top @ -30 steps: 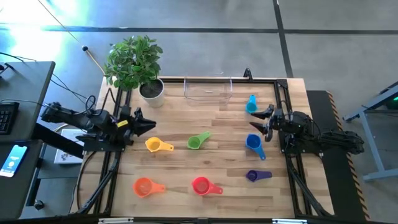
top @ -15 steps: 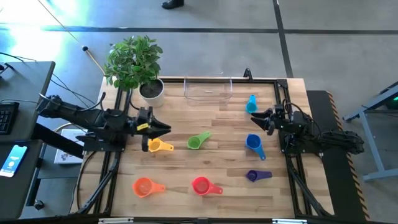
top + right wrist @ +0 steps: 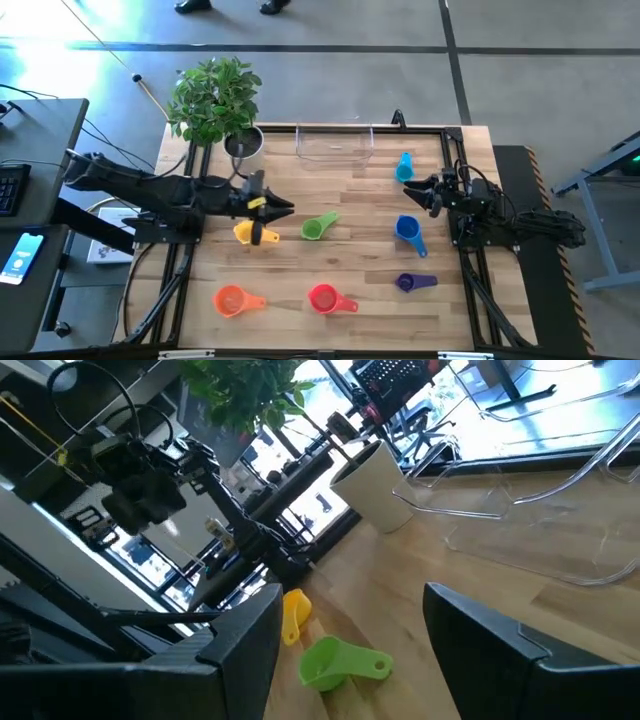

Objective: Nest measuring cups in basket
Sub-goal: Stack the red measuring cup on top of the orange measuring cup

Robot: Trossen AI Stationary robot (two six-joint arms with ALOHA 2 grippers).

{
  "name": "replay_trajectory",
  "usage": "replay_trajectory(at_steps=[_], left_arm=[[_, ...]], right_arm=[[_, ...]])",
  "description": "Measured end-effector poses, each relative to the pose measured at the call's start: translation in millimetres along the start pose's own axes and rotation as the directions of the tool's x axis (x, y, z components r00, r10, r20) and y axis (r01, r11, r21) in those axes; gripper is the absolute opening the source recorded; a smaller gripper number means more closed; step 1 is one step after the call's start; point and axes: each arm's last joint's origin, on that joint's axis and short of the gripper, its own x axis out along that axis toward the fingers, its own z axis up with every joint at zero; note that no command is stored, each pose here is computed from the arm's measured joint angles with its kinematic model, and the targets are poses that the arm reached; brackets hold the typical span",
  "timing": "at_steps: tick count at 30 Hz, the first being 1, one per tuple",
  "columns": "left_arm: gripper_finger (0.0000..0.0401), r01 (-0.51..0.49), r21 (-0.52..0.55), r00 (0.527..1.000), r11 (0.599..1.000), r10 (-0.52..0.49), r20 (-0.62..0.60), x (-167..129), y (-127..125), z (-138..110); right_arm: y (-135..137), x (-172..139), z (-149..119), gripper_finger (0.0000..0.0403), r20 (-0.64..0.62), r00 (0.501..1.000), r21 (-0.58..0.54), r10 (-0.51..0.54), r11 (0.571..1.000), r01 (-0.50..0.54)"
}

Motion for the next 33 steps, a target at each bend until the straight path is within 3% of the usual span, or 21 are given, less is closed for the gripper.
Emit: replay_trajectory(at_steps=[11,18,24,33], left_arm=[[0.0065,0.039,-0.003,0.992,0.999,-0.039,-0.118,44,-4,-28],[0.0096,0.046,-0.092,0.974,0.995,-0.065,-0.217,62,-5,-48],[0.0121,0.069,-0.182,0.977,0.981,-0.103,-0.185,81,-11,-58],[0.0108,0.128,-0.146,0.954,0.981,-0.161,-0.252,112,-37,-65]], right_arm=[[0,0,0,0.0234,-0.006,1.0,0.021,0.007,1.0,-0.007],[-1,0,-2,0.0234,-0.021,1.0,0.024,-0.009,1.0,0.01],[-3,0,-3,0.0234,-0.038,0.999,0.022,-0.026,0.999,0.026],[-3,0,-3,0.0234,-0.04,0.999,0.021,-0.028,0.999,0.029]])
